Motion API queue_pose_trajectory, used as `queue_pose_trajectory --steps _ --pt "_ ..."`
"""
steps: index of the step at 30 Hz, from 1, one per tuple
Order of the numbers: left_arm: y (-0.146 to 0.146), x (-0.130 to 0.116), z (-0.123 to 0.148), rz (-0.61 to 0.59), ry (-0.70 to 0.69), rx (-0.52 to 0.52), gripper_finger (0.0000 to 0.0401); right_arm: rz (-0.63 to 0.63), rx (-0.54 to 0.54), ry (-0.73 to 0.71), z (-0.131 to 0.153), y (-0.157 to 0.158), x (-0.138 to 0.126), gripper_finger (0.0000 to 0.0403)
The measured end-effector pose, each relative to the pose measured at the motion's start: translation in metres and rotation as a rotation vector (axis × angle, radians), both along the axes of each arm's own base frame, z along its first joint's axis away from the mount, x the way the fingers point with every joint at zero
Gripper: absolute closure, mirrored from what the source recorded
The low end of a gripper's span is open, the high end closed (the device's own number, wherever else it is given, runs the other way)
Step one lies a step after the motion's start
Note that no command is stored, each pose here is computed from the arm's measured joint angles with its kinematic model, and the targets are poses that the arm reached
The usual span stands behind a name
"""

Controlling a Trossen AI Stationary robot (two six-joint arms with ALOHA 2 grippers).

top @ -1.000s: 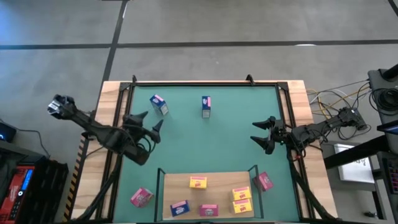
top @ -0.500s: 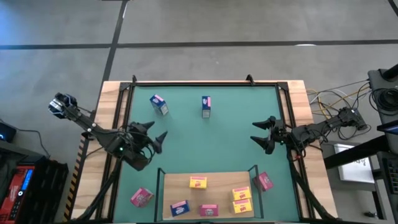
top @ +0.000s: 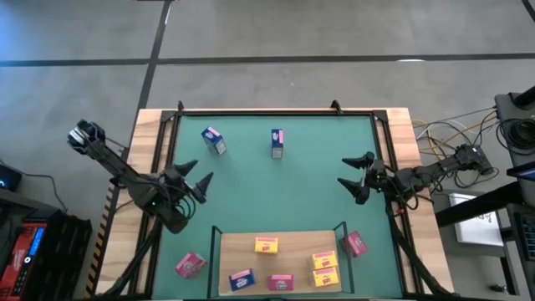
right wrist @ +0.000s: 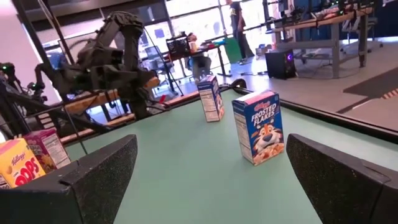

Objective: Stack cereal on shelf
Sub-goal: Put the yellow cereal box on the shelf aligned with the other yellow cereal boxes

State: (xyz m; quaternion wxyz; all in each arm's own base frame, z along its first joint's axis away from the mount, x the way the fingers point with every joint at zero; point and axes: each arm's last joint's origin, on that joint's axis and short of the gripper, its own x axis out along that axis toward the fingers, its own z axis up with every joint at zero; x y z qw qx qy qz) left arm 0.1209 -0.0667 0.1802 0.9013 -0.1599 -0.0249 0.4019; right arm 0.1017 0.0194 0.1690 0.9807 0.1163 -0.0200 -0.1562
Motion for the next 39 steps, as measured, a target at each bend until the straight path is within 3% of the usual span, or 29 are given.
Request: queue_pose_trajectory --steps 8,19,23,26,28,30,34,39 --pt "0.02 -0.024 -0.014 0.003 -0.084 -0.069 0.0017 0.0 0.0 0.0 0.0 0.0 0.0 0.0003" --pt "0.032 -0.04 -0.004 -0.138 0.088 -0.162 0.0017 0.0 -0.01 0.003 0.0 0.0 0.0 0.0003" --pt "0.029 -0.038 0.007 -0.268 0.102 -0.205 0.0017 0.0 -0.008 0.003 0.0 0.0 0.0 0.0003" --pt "0.019 -0.03 0.022 -0.48 0.085 -0.223 0.0017 0.0 -0.007 0.003 0.0 0.0 0.0 0.0003" --pt "0.011 -0.024 0.034 -0.634 0.052 -0.176 0.0017 0.0 -0.007 0.002 0.0 0.0 0.0 0.0003" --pt "0.005 -0.019 0.043 -0.728 0.021 -0.057 0.0017 0.0 -0.007 0.003 0.0 0.0 0.0 0.0003" --pt "0.001 -0.015 0.041 -0.757 -0.007 0.174 0.0017 0.0 -0.006 0.002 0.0 0.0 0.0 0.0003" --pt "0.005 -0.019 0.013 -0.747 -0.079 0.188 0.0017 0.001 0.005 -0.027 0.003 0.0 0.0 0.0003"
